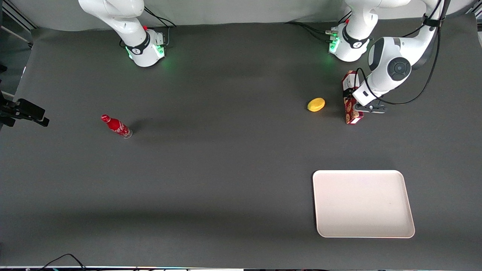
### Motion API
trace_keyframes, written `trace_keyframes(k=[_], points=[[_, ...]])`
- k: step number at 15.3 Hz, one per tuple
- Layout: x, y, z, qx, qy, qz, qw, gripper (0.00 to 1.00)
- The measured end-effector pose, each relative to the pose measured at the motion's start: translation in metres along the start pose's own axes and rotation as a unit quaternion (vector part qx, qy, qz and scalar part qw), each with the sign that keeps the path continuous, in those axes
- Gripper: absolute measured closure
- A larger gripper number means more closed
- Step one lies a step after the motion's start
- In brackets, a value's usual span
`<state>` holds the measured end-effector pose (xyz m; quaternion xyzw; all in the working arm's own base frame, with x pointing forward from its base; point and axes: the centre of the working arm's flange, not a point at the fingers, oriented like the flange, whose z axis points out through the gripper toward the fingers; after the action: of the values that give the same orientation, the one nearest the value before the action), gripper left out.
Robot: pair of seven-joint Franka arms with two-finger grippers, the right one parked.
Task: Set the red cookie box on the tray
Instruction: 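Lower the left gripper around the cookie box and close on it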
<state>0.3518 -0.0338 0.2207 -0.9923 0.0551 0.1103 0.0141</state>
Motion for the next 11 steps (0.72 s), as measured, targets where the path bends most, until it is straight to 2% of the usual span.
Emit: trace_keyframes(k=[5, 6, 8, 11], points=[[0.002, 0.003, 0.013, -0.001, -0.002, 0.004, 1.0, 0.04], [0.002, 0.003, 0.015, -0.001, -0.004, 0.005, 1.0, 0.13], [0.001, 0.004, 0.018, -0.001, -0.009, 0.007, 0.9999, 0.37], [0.001, 0.004, 0.02, -0.001, -0.011, 0.009, 0.9999, 0.67]])
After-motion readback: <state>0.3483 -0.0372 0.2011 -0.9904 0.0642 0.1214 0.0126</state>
